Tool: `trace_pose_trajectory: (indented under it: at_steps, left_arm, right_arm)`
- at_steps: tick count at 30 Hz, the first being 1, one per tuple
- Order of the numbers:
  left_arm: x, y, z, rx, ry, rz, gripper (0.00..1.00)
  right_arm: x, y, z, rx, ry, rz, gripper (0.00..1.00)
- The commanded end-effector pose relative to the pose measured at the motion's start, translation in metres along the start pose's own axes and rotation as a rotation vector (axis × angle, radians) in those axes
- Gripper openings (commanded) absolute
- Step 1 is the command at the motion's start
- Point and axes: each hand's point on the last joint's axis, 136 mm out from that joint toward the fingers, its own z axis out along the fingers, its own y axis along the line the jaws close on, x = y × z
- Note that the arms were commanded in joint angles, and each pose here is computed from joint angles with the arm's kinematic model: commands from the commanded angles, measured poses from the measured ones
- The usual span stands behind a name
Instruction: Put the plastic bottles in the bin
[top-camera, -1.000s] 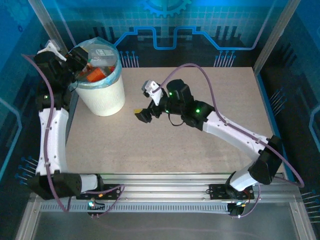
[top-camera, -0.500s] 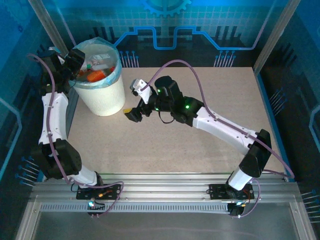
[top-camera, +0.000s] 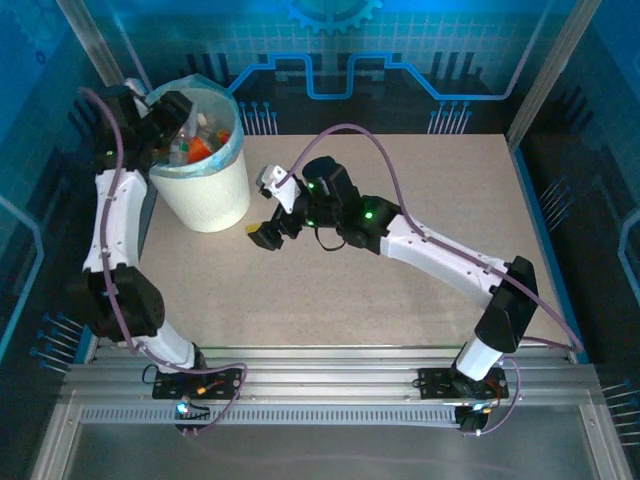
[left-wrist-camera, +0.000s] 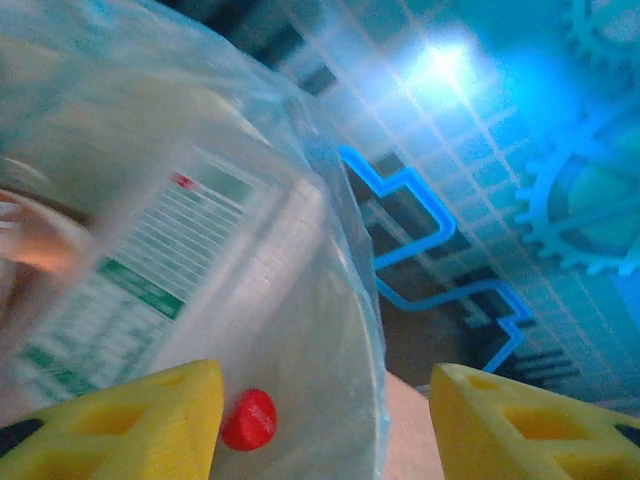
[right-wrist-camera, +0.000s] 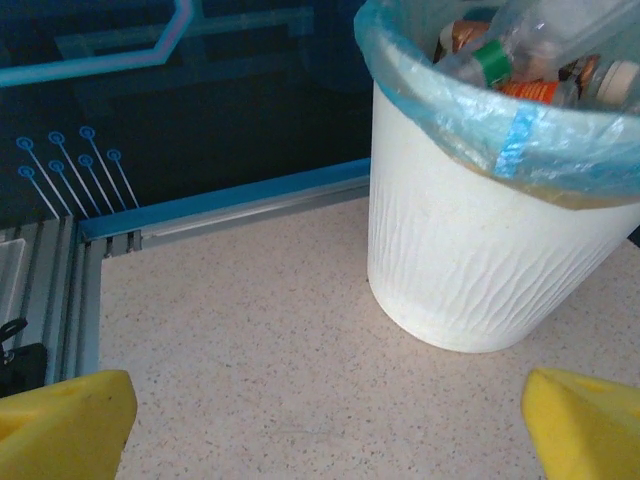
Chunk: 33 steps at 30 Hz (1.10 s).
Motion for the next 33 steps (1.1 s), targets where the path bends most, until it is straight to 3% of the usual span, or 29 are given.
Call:
trace_pose_trajectory:
  at_steps: [1,9,15,21,27,33]
  left_arm:
    - [0.019,-0.019,0.012,0.011,0.091,0.116,0.57]
    - [0.001,-0.019,0.025,-0.104,0.068,0.253,0.56]
    - [0.02,0.041,0.036,-0.231,0.12,0.208,0.52]
    - [0.048,0.085,0.035,-0.238,0.171,0.092,0.5]
    - [0.036,0.059,0.029,-0.142,0.164,0.05,0.5]
    - [0.002,-0.017,0.0,0.049,0.11,0.05,0.52]
  right_arm:
    - [0.008,0.012,0.008,-0.029,0.037,0.008,1.0]
    - [0.023,0.021,0.016,-0.055,0.091,0.01,1.0]
    - [0.033,0.025,0.02,-0.063,0.118,0.018,1.0]
    - [0.036,0.025,0.02,-0.063,0.128,0.016,1.0]
    - [0.025,0.025,0.017,-0.063,0.111,0.009,1.0]
    - [0.022,0.029,0.015,-0.061,0.113,0.003,1.0]
